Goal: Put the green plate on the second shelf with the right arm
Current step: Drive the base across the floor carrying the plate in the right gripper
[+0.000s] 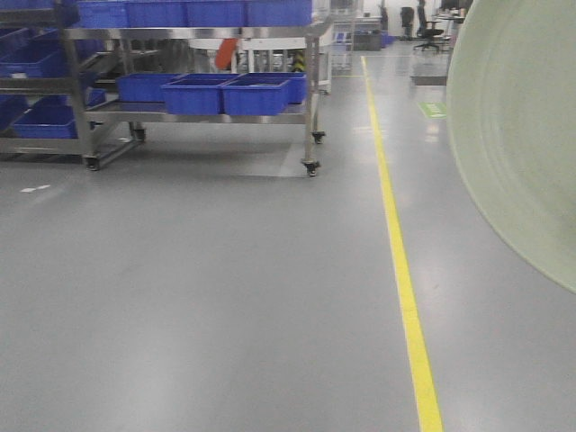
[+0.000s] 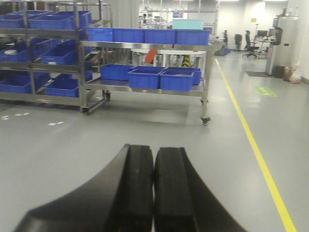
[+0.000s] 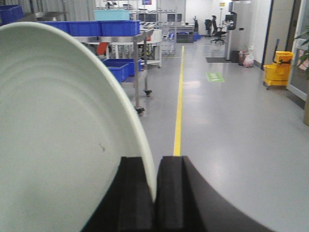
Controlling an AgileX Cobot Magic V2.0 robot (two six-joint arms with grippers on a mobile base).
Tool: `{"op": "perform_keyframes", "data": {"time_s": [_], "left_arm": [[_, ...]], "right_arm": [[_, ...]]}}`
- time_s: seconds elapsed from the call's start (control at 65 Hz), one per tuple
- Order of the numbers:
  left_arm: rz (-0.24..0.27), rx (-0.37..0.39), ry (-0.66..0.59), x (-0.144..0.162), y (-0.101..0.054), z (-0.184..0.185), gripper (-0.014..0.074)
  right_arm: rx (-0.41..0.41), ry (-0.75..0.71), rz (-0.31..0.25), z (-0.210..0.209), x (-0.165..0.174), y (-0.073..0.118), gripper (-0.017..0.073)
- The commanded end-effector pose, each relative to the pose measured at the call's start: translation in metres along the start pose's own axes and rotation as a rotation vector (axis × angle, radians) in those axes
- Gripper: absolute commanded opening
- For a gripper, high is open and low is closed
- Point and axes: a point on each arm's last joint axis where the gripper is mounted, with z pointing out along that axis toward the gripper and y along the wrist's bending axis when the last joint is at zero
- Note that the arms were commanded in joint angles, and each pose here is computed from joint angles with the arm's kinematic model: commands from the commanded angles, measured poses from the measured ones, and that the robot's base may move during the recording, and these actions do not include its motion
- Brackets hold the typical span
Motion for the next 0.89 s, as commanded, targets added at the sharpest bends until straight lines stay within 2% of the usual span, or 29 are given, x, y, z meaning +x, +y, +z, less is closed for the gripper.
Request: {"op": "perform_keyframes", "data": {"time_s": [0.0, 0.877], "left_arm": [[-0.013, 0.003, -0.056, 0.0059, 0.0001, -0.0006, 0.013], [-0.013, 0.003, -0.056, 0.0059, 0.0001, -0.0006, 0.013]], "right_arm": [[-0.025, -0.157, 0.016, -0.0052, -0.0219, 0.0028, 0.0055], [-0.025, -0.157, 0.016, -0.0052, -0.0219, 0.0028, 0.0055]]}}
